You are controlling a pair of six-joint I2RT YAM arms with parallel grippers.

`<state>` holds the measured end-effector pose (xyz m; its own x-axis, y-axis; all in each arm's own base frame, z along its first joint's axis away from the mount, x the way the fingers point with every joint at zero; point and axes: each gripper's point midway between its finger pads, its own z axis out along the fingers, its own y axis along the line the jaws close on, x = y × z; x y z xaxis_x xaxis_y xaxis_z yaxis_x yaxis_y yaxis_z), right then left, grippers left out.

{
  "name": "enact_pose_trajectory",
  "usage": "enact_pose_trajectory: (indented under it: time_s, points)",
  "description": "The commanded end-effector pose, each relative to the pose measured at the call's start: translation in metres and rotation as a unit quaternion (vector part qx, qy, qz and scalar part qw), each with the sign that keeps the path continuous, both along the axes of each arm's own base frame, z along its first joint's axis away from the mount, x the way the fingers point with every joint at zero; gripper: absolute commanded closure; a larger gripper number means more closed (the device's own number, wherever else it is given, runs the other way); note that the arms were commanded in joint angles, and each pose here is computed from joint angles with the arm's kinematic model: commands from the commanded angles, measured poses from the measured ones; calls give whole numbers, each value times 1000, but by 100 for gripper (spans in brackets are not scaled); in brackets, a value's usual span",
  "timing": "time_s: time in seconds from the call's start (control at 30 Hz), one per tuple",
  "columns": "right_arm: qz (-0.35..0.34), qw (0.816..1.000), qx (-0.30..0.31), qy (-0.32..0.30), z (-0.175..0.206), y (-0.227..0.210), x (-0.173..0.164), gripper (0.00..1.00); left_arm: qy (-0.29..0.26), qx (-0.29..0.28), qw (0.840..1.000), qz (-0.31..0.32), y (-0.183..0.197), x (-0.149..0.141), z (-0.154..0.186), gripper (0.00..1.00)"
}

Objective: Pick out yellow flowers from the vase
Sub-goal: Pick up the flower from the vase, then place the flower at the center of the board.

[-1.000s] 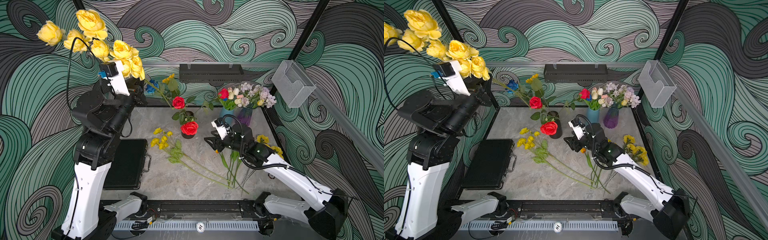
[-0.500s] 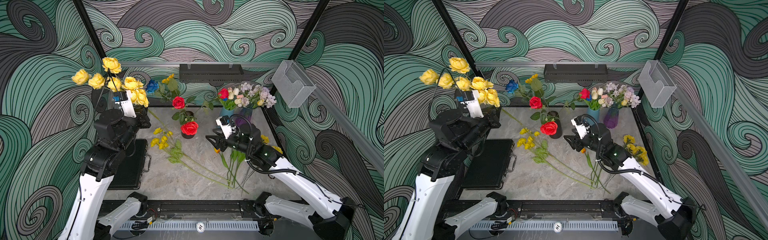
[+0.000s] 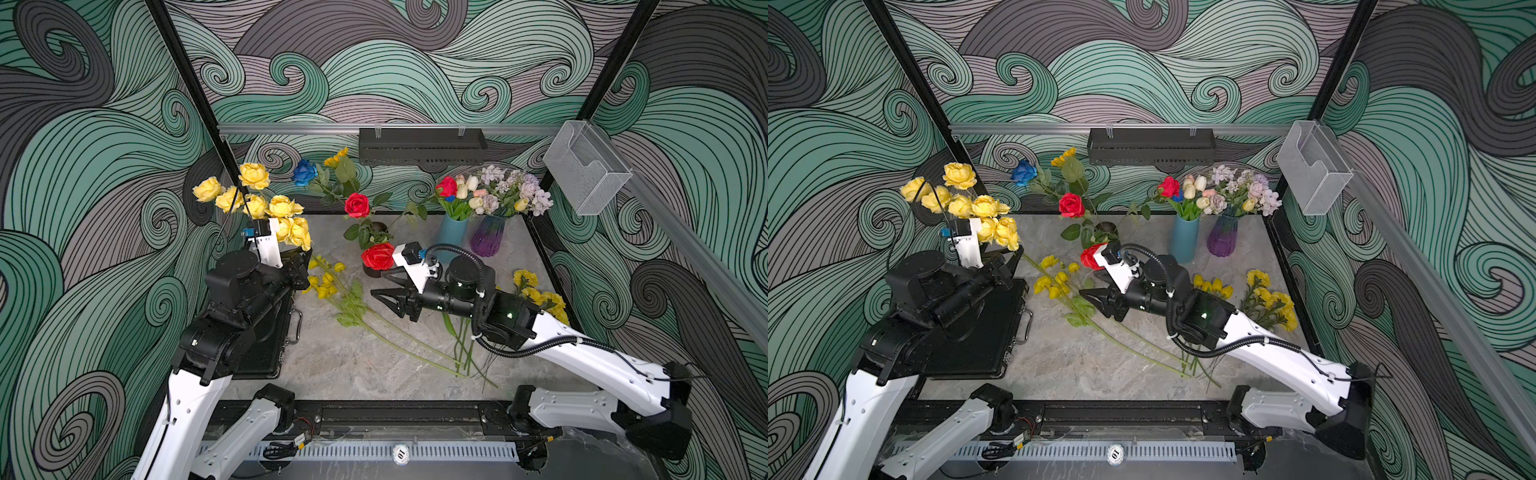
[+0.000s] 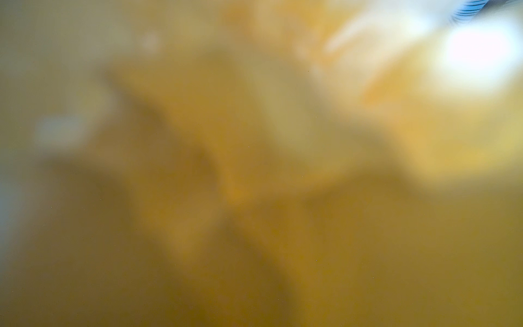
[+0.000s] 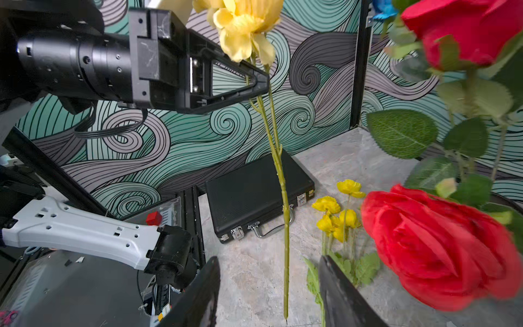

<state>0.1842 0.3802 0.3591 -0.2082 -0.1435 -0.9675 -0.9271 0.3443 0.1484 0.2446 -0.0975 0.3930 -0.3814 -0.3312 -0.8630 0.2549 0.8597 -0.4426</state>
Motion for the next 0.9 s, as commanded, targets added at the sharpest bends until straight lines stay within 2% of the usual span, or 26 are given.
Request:
enact_pose_trajectory:
  time_s: [0.0,0.13,0.27,0.47,0.63,0.83,0.87]
  points:
    - [-5,1000,-7,-1,1,17,1,46,-17,-45,998,-43,-16,-6,12,100]
    - [-8,999,-43,1,-19,35,6,46,4,-77,994,-84,-33,-7,-1,100]
    - [-30,996,-83,-1,-41,42,18,49,29,-85,988,-127,-48,-11,-9,100]
    - [-46,991,-122,-3,-63,43,26,53,40,-91,984,-148,-55,-13,-18,100]
    - [-48,990,-133,-1,-69,43,28,67,52,-92,983,-152,-58,-10,-29,100]
    - [-54,988,-146,-3,-75,41,30,91,56,-81,985,-138,-54,-7,-39,100]
    - [-56,987,-148,-2,-76,41,31,92,58,-76,986,-135,-52,-7,-41,96]
